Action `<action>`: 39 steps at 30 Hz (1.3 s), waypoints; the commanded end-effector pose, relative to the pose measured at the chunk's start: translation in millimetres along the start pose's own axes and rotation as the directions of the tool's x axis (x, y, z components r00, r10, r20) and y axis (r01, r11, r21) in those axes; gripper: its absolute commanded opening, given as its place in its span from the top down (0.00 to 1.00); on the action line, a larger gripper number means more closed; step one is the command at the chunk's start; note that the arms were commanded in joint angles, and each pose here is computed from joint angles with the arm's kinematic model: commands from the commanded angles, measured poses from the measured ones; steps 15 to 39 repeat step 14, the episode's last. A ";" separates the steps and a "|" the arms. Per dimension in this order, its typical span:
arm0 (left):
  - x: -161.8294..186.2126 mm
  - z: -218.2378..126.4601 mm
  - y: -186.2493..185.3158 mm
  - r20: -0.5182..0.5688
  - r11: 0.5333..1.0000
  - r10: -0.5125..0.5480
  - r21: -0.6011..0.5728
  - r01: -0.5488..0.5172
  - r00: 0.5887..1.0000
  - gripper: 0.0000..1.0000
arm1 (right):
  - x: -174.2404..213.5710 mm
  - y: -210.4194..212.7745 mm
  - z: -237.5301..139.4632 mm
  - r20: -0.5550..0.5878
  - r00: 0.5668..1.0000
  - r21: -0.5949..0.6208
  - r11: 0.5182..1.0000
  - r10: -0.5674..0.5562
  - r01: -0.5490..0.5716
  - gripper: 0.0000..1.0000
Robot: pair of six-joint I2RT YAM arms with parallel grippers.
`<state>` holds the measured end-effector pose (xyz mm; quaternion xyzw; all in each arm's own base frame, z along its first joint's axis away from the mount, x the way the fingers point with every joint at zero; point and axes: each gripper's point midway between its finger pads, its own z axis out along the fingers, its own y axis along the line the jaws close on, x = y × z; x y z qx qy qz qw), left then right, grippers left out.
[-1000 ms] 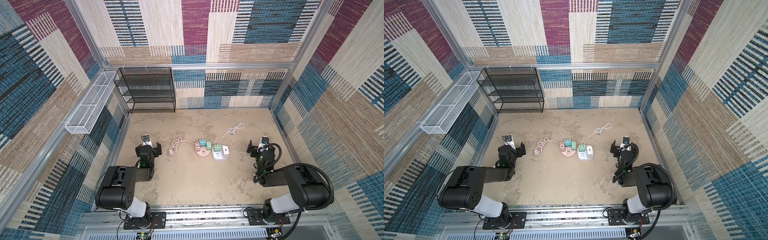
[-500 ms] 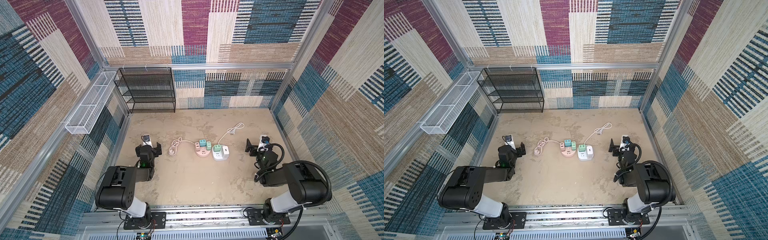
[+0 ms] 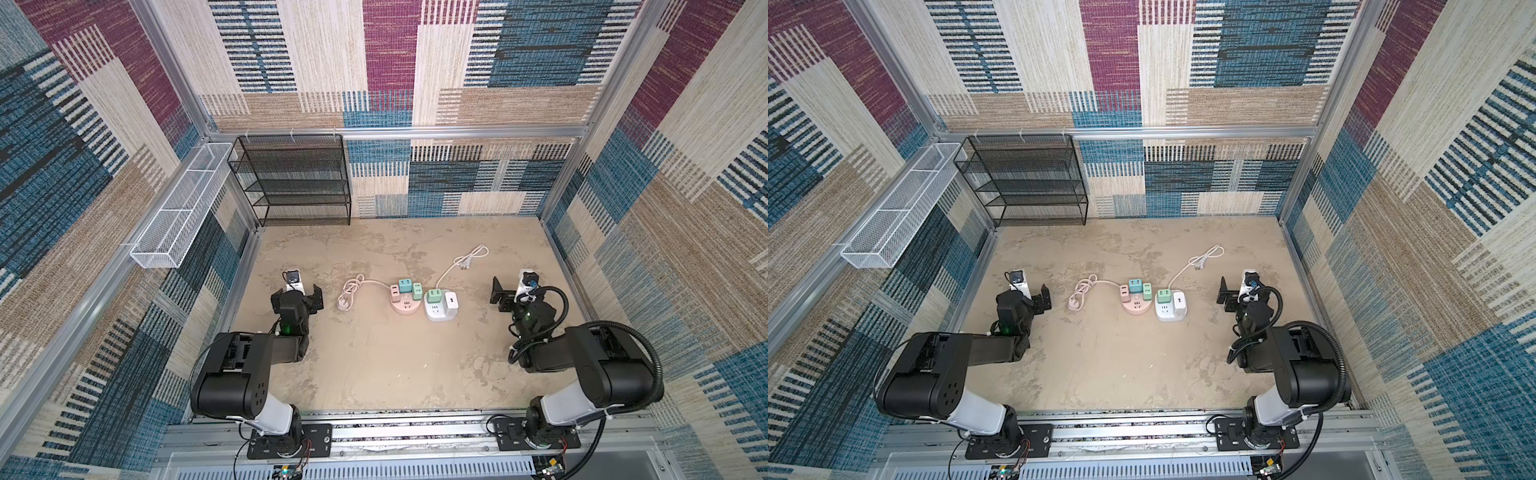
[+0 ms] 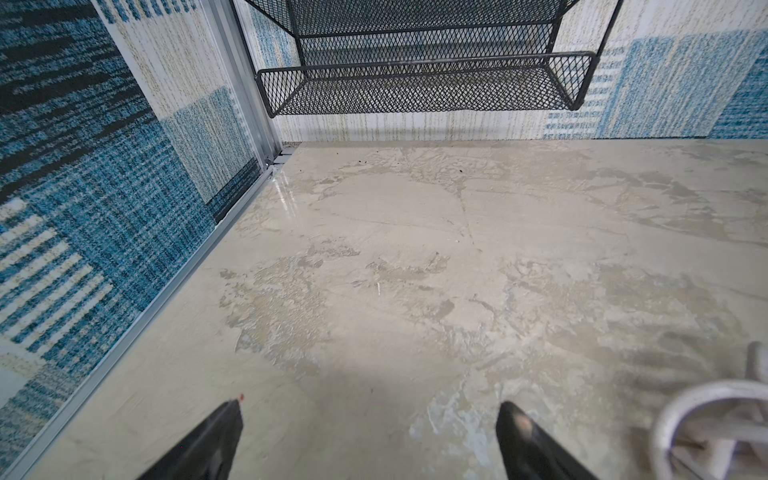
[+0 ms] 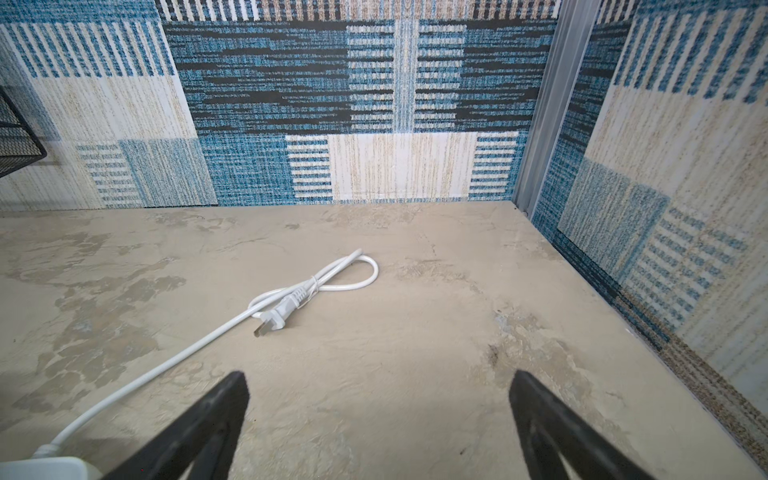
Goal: Insert the plug
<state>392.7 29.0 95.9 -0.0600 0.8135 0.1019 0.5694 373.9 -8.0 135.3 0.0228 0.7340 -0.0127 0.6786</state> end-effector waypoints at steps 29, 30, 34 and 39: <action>-3.7 0.7 -1.0 0.011 1.000 -0.006 0.007 0.006 1.000 0.00 | -9.0 2.0 -0.2 0.035 0.999 -0.010 1.000 0.011 -0.011 0.00; -3.7 0.7 -1.0 0.011 1.000 -0.006 0.007 0.006 1.000 0.00 | -9.0 2.0 -0.2 0.035 0.999 -0.010 1.000 0.011 -0.011 0.00; -3.7 0.7 -1.0 0.011 1.000 -0.006 0.007 0.006 1.000 0.00 | -9.0 2.0 -0.2 0.035 0.999 -0.010 1.000 0.011 -0.011 0.00; -3.7 0.7 -1.0 0.011 1.000 -0.006 0.007 0.006 1.000 0.00 | -9.0 2.0 -0.2 0.035 0.999 -0.010 1.000 0.011 -0.011 0.00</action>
